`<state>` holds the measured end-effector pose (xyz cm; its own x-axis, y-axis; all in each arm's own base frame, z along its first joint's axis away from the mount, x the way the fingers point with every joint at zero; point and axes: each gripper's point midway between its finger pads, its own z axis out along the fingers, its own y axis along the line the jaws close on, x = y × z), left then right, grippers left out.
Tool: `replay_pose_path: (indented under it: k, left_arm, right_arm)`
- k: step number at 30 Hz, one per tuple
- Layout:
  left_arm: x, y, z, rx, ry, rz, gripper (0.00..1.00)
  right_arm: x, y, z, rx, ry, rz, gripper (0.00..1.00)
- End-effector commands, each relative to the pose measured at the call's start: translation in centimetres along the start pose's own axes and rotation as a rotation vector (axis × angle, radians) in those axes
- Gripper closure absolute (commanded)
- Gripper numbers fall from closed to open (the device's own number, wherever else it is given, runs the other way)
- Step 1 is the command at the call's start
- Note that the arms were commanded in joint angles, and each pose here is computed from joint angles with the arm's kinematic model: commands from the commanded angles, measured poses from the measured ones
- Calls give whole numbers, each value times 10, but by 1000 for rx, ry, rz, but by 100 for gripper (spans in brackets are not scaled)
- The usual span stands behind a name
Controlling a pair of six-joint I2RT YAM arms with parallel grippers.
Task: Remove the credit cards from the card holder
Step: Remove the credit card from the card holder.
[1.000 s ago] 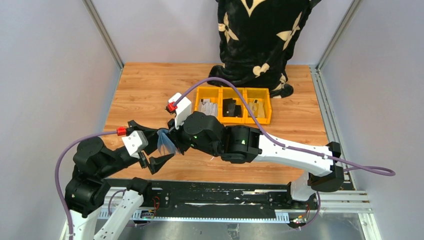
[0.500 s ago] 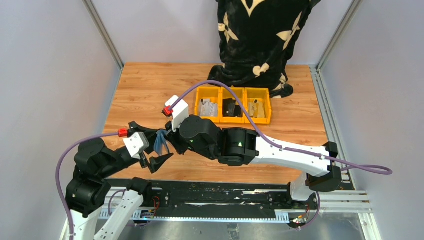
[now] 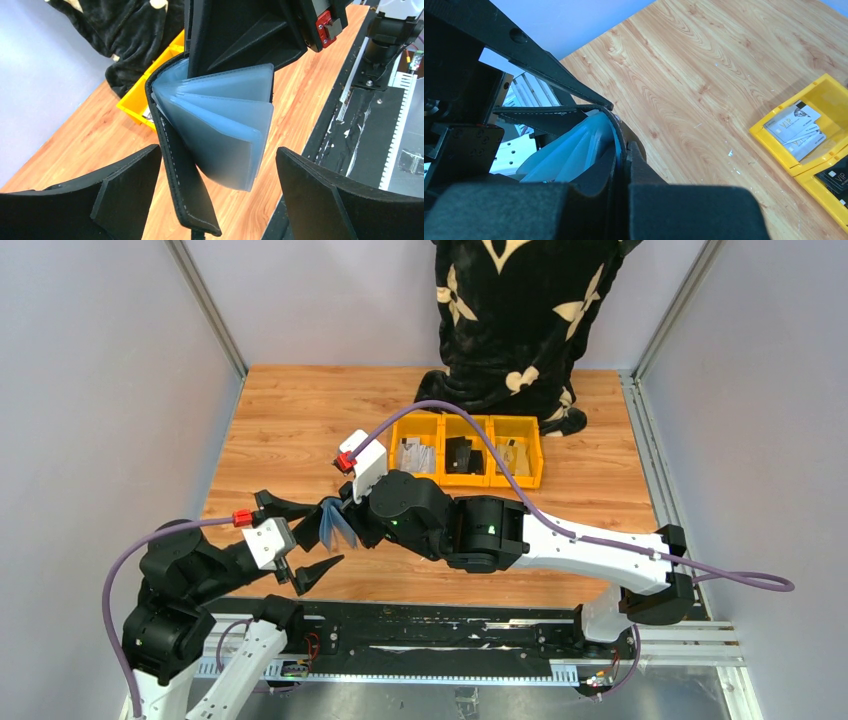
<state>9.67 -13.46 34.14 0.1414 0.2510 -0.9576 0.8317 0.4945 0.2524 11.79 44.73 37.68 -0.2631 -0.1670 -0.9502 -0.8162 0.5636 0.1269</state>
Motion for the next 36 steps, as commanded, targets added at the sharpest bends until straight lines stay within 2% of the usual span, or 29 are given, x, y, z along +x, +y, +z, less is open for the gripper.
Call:
replay_pose_path:
  k: [1, 5, 9, 18, 22, 28, 36]
  left_arm:
    - [-6, 3, 0, -7, -12, -3, 5]
    - [-11, -5, 4, 31, -48, -51, 0]
    - [-2, -16, 11, 112, -34, -128, 0]
    - [7, 15, 11, -61, -12, -53, 5]
    - [4, 16, 11, -63, -24, -39, 6]
    - [4, 13, 3, -64, -14, 54, 9]
    - [4, -1, -3, -1, -2, 85, 8]
  right_arm:
    - [-12, 2, -12, -8, -42, 10, 100]
    - [-12, 2, -8, 2, -43, 13, 100]
    - [-13, 3, -4, 13, -35, 10, 100]
    - [-12, 4, 0, 15, -30, 9, 100]
    - [-13, 5, -1, 11, -30, 6, 100]
    - [-16, 1, -6, 18, -39, 4, 100]
    - [-16, 3, -9, -3, -37, 2, 100]
